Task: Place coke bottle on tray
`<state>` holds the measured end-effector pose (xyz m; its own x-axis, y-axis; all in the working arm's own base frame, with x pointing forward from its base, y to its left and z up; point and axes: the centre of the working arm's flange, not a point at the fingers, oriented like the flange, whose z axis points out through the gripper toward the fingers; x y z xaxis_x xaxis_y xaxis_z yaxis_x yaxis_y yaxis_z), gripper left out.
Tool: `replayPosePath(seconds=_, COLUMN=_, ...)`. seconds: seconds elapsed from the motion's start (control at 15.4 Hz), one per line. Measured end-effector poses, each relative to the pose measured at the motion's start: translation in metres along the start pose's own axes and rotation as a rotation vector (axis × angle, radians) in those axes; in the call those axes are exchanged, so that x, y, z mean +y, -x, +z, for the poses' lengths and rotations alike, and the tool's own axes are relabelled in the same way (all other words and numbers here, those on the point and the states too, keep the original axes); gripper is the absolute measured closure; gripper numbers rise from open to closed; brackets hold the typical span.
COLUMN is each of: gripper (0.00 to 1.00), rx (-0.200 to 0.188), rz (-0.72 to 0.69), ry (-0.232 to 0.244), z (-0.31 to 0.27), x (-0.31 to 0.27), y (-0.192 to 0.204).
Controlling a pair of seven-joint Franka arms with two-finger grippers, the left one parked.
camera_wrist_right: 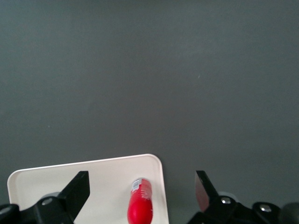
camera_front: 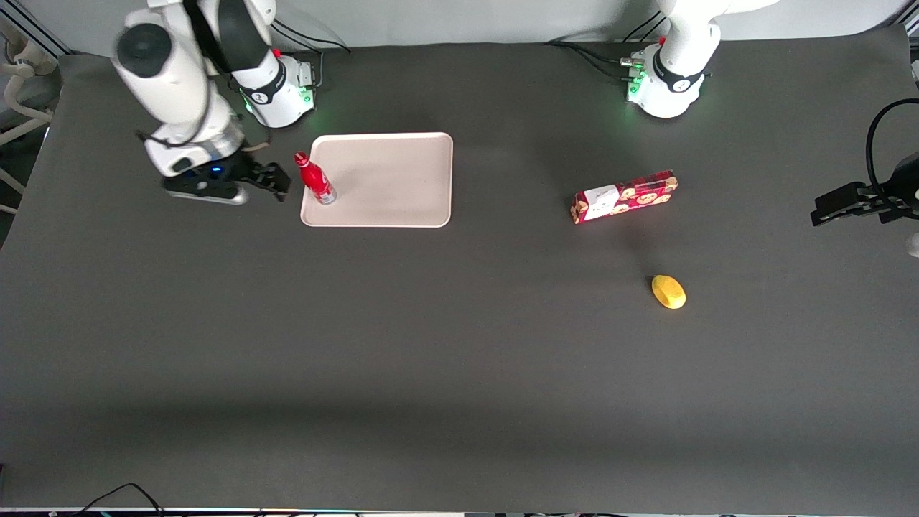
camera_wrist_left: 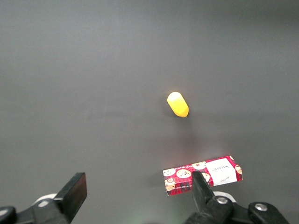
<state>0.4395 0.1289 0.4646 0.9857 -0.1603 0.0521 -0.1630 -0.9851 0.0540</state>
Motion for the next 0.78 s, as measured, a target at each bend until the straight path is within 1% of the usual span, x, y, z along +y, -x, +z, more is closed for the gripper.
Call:
replayPosePath(seconds=0.13, gripper=0.00, rx=-0.005, rz=-0.038, ry=-0.021, z=-0.037, x=0.030, y=-0.038)
replayPosePath(seconds=0.2, gripper=0.00, rx=0.003, rz=-0.059, ry=-0.032, z=-0.051, x=0.044, y=-0.056)
replayPosePath(seconds=0.26, gripper=0.00, rx=0.015, rz=-0.072, ry=-0.040, z=-0.062, x=0.057, y=-0.071)
replayPosePath(seconds=0.33, gripper=0.00, rx=0.031, rz=-0.083, ry=-0.038, z=-0.070, x=0.069, y=-0.084)
replayPosePath(seconds=0.46, gripper=0.00, rx=0.058, rz=-0.102, ry=-0.023, z=-0.081, x=0.091, y=-0.104)
replayPosePath(seconds=0.59, gripper=0.00, rx=0.051, rz=-0.125, ry=-0.019, z=-0.091, x=0.108, y=-0.118)
replayPosePath(seconds=0.78, gripper=0.00, rx=0.022, rz=-0.133, ry=-0.018, z=-0.106, x=0.128, y=-0.140)
